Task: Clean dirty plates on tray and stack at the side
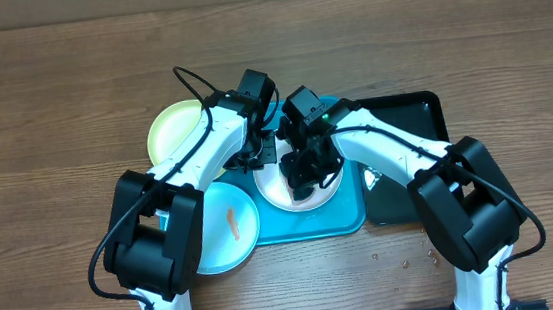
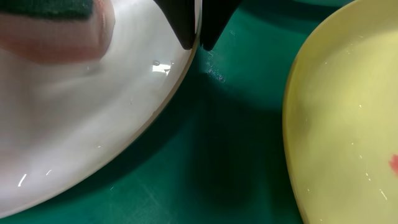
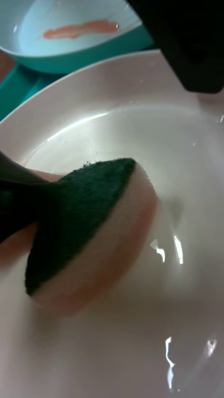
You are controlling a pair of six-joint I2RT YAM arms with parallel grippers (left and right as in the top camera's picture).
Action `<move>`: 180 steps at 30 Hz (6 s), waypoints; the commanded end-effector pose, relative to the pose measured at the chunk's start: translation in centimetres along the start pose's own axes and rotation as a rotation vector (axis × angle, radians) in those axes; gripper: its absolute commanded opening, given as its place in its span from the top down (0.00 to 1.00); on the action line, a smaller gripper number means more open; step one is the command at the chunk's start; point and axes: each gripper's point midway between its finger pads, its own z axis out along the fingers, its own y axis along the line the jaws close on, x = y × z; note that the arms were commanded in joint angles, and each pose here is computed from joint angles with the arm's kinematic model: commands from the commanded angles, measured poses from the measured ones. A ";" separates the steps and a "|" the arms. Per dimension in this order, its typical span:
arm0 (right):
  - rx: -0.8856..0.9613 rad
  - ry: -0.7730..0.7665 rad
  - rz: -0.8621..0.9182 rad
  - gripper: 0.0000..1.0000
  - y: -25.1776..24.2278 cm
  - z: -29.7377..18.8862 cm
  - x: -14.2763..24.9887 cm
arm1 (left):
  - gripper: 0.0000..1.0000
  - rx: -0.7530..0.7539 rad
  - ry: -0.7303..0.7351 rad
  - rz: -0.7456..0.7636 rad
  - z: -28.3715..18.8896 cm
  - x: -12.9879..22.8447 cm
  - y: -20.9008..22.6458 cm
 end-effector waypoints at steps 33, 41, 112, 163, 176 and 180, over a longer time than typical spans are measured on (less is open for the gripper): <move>0.446 -0.009 0.379 0.70 -20.2 -10.1 5.8 | 0.95 0.036 -0.004 -0.003 -0.1 -0.4 -1.1; 0.443 -0.032 0.395 0.27 -20.1 -10.4 5.2 | 0.89 0.035 -0.004 -0.003 -0.1 -0.4 -1.0; 0.382 0.008 0.472 0.11 -19.1 -9.1 6.6 | 0.78 0.037 -0.007 -0.003 -0.1 -0.4 -1.1; 0.429 -0.386 0.900 0.00 -34.5 -24.7 7.0 | 0.96 0.024 -0.013 -0.001 -0.1 -0.4 -0.7; 0.433 -0.402 0.895 0.00 -34.8 -24.9 6.7 | 0.96 0.076 -0.205 0.024 -10.7 -6.8 -1.6; 0.433 -0.404 0.895 0.00 -34.8 -24.9 6.6 | 0.96 0.137 -0.249 0.043 -12.8 -7.7 -3.4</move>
